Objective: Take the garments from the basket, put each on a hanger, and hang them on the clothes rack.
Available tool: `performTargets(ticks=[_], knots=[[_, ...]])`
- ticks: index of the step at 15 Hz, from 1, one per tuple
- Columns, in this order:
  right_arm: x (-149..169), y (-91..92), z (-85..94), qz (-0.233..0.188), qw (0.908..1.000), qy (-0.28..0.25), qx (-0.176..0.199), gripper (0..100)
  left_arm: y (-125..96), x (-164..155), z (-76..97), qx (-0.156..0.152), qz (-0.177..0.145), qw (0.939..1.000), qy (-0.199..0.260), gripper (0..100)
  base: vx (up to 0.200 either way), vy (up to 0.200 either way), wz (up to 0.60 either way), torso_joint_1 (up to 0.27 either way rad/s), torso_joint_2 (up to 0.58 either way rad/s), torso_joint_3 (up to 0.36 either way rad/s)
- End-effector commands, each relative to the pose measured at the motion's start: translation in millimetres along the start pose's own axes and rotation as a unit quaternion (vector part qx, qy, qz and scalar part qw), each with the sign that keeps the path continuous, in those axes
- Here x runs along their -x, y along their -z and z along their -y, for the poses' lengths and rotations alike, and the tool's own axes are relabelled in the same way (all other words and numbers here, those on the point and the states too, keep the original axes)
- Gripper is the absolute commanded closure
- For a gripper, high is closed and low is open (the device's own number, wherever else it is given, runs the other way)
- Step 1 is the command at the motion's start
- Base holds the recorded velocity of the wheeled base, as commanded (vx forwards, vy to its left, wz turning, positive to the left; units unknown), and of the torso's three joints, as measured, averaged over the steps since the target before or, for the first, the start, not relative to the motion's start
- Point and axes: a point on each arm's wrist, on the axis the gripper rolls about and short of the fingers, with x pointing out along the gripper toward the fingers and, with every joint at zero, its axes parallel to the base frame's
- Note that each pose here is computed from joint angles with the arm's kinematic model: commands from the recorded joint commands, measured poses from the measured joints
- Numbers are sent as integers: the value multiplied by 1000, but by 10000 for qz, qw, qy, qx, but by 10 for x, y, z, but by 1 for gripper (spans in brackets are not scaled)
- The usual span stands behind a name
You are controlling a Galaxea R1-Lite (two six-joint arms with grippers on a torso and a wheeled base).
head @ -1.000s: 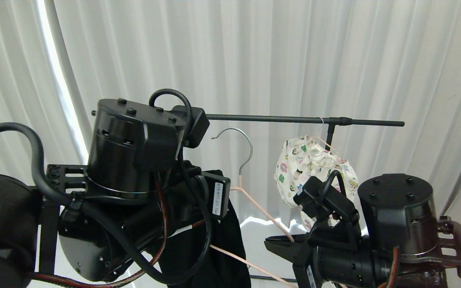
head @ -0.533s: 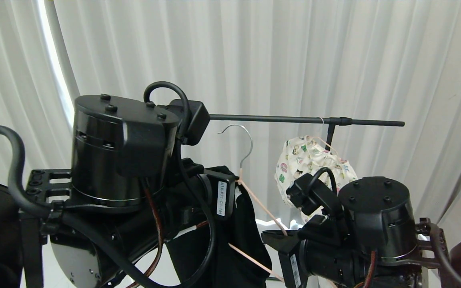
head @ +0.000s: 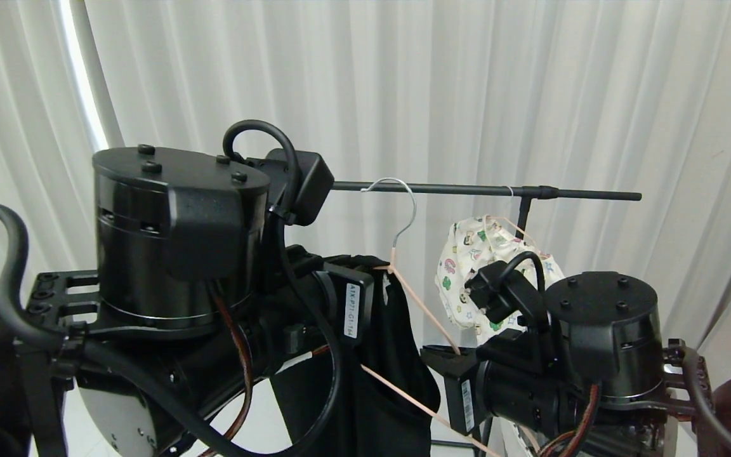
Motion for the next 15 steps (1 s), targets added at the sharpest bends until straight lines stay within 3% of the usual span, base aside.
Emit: performTargets(ticks=[1, 4, 8, 10, 11, 13, 15], knots=[[11, -11, -2, 54, 10000, -16, 6, 100, 3, -4, -3, 8, 14, 10000, -6, 0, 0, 0, 0, 0, 0, 0], [17, -28, 25, 149, 9997, 160, 55, 100, -55, 91, -43, 15, 159, 9999, 11, 0, 0, 0, 0, 0, 0, 0], [-1, -72, 130, 518, 9972, 269, 465, 100, 6, 311, -162, -154, 228, 9996, -7, 0, 0, 0, 0, 0, 0, 0], [27, 10, 213, 539, 9951, 367, 745, 100, 100, 423, -222, -419, 184, 9989, 23, 0, 0, 0, 0, 0, 0, 0], [115, 110, 300, 537, 9925, 407, 1021, 100, 219, 537, -280, -746, 112, 9968, 245, 0, 0, 0, 0, 0, 0, 0], [241, 221, 364, 471, 9909, 223, 1241, 100, 395, 600, -327, -962, -81, 9939, 531, 0, 0, 0, 0, 0, 0, 0], [404, 342, 413, 322, 9867, -32, 1593, 100, 498, 599, -322, -964, -135, 9913, 882, 0, 0, 0, 0, 0, 0, 0]])
